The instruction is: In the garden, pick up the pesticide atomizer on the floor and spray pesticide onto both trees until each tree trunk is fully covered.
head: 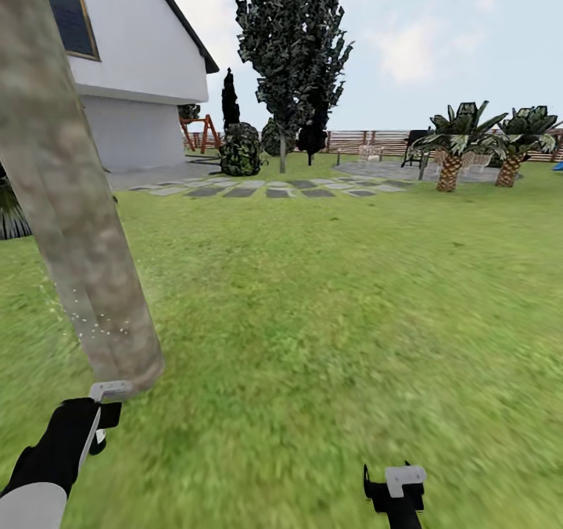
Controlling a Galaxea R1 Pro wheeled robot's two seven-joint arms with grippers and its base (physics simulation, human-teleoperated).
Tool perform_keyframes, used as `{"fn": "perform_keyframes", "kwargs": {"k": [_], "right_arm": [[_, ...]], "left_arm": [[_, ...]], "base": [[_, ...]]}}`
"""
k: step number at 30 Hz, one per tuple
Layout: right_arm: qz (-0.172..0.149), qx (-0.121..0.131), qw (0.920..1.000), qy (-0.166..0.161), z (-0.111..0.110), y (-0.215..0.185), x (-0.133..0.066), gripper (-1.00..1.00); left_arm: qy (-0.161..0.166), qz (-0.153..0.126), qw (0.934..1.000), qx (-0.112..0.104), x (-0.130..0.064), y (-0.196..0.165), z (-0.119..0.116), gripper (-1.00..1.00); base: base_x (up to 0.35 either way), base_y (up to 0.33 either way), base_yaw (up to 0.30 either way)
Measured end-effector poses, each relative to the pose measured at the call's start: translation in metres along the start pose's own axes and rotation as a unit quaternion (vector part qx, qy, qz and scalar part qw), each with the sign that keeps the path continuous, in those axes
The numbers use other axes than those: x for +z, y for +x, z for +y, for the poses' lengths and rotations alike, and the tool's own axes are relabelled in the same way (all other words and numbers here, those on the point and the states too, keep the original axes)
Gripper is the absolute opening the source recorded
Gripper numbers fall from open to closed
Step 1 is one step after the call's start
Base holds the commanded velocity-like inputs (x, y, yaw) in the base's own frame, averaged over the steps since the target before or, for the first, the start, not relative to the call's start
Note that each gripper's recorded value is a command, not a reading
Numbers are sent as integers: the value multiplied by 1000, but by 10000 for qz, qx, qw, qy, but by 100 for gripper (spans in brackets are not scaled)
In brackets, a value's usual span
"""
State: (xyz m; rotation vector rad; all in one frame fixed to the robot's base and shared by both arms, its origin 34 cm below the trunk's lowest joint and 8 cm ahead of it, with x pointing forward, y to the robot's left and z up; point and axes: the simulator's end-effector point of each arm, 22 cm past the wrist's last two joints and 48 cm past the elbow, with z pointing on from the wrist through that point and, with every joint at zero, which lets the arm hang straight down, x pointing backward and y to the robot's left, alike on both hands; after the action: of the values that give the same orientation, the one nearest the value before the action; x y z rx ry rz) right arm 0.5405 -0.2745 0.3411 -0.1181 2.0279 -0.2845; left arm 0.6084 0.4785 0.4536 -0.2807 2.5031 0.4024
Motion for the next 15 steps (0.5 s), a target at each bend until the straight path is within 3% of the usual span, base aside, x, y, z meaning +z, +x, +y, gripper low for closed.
{"fn": "perform_keyframes", "kwargs": {"k": [5, 15], "right_arm": [[-1, 0, 10000, 0, 0, 0, 0, 100], [-3, 6, 10000, -7, 1, 0, 0, 100]], "left_arm": [[-5, 0, 10000, 4, 0, 0, 0, -100], [-6, 0, 10000, 7, 0, 0, 0, -100]], "base": [[238, -191, 50], [238, -191, 263]]}}
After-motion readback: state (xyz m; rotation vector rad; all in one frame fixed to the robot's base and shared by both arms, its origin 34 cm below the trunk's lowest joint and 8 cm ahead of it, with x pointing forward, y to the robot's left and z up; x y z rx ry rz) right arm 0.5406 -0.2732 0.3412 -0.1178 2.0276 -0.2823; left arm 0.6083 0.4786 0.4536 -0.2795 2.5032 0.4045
